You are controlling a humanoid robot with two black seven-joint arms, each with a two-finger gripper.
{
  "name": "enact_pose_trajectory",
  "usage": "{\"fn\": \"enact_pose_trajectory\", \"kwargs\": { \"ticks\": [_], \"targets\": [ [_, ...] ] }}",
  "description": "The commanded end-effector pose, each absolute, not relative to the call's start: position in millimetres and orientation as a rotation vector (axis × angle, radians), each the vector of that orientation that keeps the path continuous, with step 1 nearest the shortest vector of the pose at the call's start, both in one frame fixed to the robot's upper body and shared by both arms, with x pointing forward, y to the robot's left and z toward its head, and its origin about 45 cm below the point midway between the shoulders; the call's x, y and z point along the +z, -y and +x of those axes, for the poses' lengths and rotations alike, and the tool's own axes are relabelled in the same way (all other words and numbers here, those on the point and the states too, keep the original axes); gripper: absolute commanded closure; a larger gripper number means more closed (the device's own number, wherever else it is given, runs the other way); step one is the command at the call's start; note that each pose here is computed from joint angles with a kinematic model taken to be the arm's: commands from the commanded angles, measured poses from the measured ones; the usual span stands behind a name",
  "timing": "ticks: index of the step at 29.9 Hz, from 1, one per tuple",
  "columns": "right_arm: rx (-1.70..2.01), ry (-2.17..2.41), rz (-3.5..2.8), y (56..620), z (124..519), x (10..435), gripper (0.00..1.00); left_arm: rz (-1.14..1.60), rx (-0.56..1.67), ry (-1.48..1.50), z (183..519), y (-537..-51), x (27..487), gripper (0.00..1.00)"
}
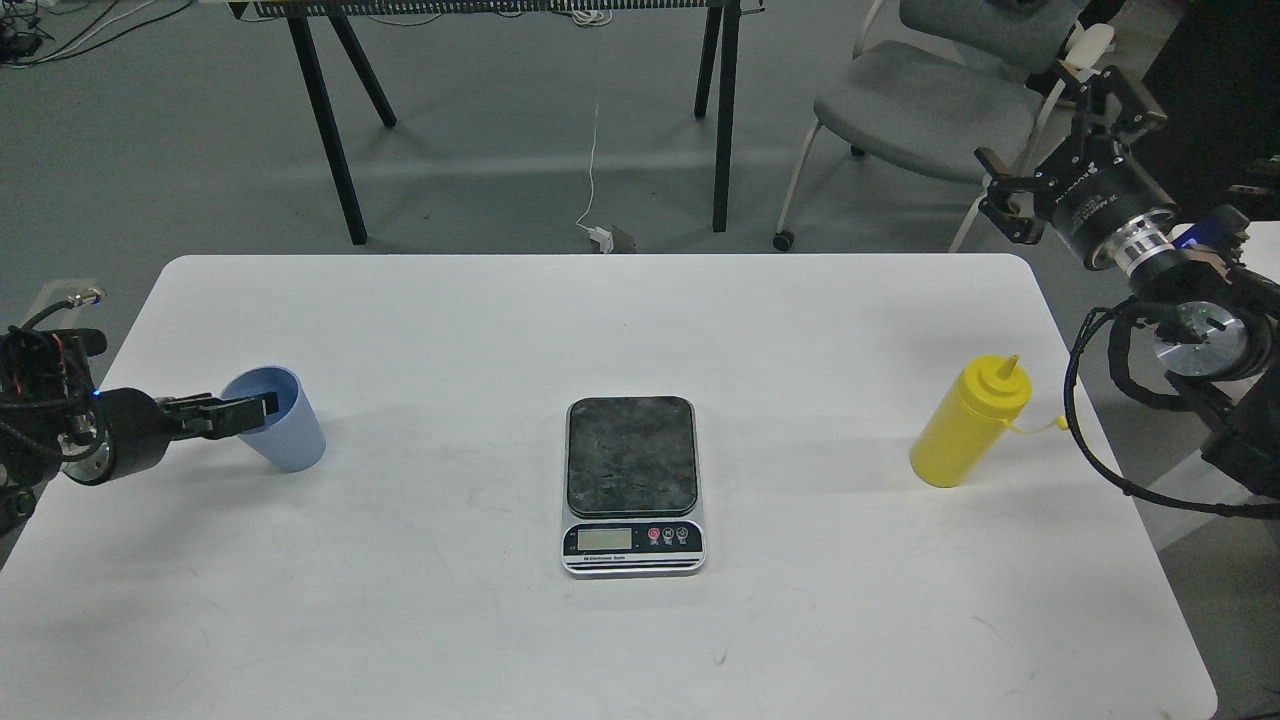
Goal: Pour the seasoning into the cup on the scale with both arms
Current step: 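Close the left gripper around the blue cup, then lift the blue cup and carry it onto the scale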
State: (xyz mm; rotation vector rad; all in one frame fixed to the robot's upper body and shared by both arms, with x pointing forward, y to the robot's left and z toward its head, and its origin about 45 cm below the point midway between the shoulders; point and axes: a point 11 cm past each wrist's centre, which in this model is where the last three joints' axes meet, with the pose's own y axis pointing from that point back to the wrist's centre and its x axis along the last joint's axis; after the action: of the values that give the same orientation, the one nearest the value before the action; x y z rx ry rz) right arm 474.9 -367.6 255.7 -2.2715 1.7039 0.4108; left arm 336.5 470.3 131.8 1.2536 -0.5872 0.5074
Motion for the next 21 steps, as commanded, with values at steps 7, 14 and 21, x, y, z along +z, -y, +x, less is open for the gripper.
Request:
{"fn": "enact_pose_trajectory", "kwargs": {
  "ticks": [7, 14, 21],
  "targets": [
    [0.412, -1.702, -2.272, 366, 475, 255, 0.00, 1.303, 0.450, 0.642, 331, -477, 130, 0.93],
    [0.415, -1.699, -2.273, 365, 475, 254, 0.00, 1.295, 0.458, 0.661, 342, -474, 140, 0.97],
    [0.412, -1.704, -2.268, 367, 475, 255, 0.00, 1.271, 0.449, 0.648, 354, -469, 169, 0.98]
  ]
}}
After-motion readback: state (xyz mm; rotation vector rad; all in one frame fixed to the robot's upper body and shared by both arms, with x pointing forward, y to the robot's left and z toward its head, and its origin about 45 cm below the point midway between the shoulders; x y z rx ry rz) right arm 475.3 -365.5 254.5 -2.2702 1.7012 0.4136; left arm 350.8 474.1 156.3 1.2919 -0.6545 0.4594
